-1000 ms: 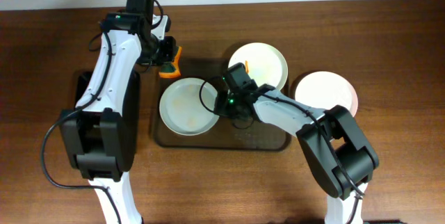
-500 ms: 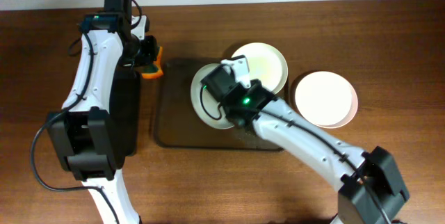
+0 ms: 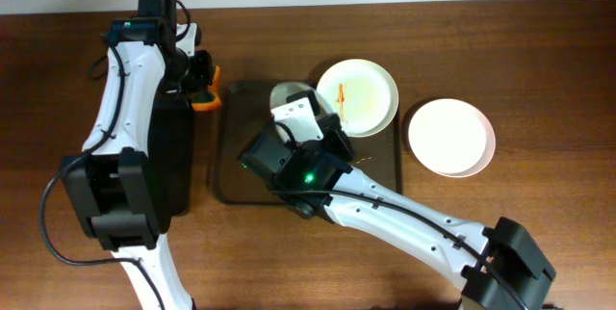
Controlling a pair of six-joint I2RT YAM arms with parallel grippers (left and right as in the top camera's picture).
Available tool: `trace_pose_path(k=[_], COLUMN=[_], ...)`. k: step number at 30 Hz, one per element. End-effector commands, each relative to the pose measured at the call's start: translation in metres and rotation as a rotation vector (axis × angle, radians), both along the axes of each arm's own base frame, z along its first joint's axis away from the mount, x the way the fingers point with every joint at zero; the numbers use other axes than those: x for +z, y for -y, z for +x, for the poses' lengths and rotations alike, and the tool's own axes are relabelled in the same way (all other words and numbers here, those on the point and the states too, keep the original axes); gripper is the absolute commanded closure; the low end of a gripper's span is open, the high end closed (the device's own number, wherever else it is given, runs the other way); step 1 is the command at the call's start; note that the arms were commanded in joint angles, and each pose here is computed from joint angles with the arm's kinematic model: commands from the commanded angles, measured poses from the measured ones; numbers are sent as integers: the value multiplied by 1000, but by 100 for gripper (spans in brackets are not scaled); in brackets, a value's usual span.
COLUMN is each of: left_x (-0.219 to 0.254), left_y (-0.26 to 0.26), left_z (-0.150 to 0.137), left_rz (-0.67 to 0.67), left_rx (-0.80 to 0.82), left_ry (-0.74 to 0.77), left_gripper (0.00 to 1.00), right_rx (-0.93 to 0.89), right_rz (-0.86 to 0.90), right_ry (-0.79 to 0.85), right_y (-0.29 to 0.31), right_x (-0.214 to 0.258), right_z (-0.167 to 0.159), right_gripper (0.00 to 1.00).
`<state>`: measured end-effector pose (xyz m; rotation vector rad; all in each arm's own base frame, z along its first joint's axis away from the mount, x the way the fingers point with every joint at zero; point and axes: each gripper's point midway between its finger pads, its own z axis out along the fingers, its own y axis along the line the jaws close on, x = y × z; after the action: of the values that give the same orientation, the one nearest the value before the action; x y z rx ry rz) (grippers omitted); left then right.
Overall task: Clean dirty plates on tray and stack at the side
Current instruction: 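Lift the front plate with the right gripper and stack it on the cleaned plate, then grip the last white plate with the right gripper and drag it to tray center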
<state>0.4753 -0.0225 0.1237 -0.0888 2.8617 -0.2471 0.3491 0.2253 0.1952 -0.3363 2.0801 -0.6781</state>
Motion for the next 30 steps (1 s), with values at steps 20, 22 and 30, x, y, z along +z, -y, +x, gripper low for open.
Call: trace_pose_path(k=[20,22,30], left_x=[9,9,9], left_y=[-2,-2,-2], left_z=[5,5,5], left_rz=[1,1,1], left_rx=[16,16,16], left_ry=[24,24,25], left_gripper=[100,100,100], right_rx=[-832,-869,-733], right_rz=[958,956,990], right_ry=[-432,-496,-712], right_y=[345,346,308], right_x=[-60,-83,-128], right_z=[-15,-20,-16], right_gripper=[96,96,64])
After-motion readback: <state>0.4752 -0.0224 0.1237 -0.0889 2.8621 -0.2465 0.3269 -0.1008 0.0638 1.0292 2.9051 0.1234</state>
